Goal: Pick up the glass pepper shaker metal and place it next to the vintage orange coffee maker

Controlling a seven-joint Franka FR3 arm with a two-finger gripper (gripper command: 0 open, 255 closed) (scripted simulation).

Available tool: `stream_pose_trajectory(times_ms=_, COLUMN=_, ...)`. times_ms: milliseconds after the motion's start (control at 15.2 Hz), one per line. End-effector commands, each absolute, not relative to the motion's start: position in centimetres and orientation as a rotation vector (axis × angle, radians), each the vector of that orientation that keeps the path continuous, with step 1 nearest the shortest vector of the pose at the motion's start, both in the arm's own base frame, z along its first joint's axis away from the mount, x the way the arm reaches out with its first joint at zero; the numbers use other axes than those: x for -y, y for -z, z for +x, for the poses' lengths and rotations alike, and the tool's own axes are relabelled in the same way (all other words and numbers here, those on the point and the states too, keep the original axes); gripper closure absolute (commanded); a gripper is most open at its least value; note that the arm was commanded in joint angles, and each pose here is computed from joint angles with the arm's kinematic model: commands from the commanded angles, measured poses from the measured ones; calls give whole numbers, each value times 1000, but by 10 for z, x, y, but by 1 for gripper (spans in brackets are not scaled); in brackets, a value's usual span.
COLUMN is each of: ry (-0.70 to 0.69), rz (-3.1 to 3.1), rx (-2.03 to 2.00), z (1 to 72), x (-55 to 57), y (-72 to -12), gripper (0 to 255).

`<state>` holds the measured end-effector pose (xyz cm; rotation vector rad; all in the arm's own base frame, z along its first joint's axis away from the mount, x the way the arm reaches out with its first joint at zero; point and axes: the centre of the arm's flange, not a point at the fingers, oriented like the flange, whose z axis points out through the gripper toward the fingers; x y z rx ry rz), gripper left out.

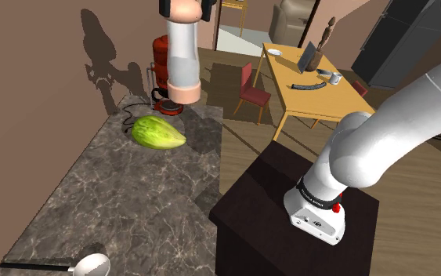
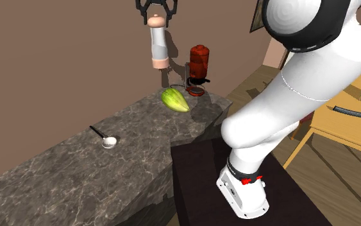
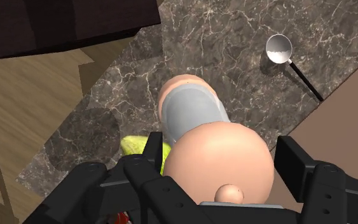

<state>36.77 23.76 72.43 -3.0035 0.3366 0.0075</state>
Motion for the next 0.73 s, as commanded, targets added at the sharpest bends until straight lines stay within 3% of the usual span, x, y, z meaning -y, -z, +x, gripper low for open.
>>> stream_pose_trajectory(times_ms=0, ry=-7, rz=-3004, rx=-335, z=380, x=-215, y=-729, gripper=255)
stream_pose_trajectory(times_ms=660, ry=-7, rz=-3004, rx=-335, z=448, x=-102, y=-729, gripper=255)
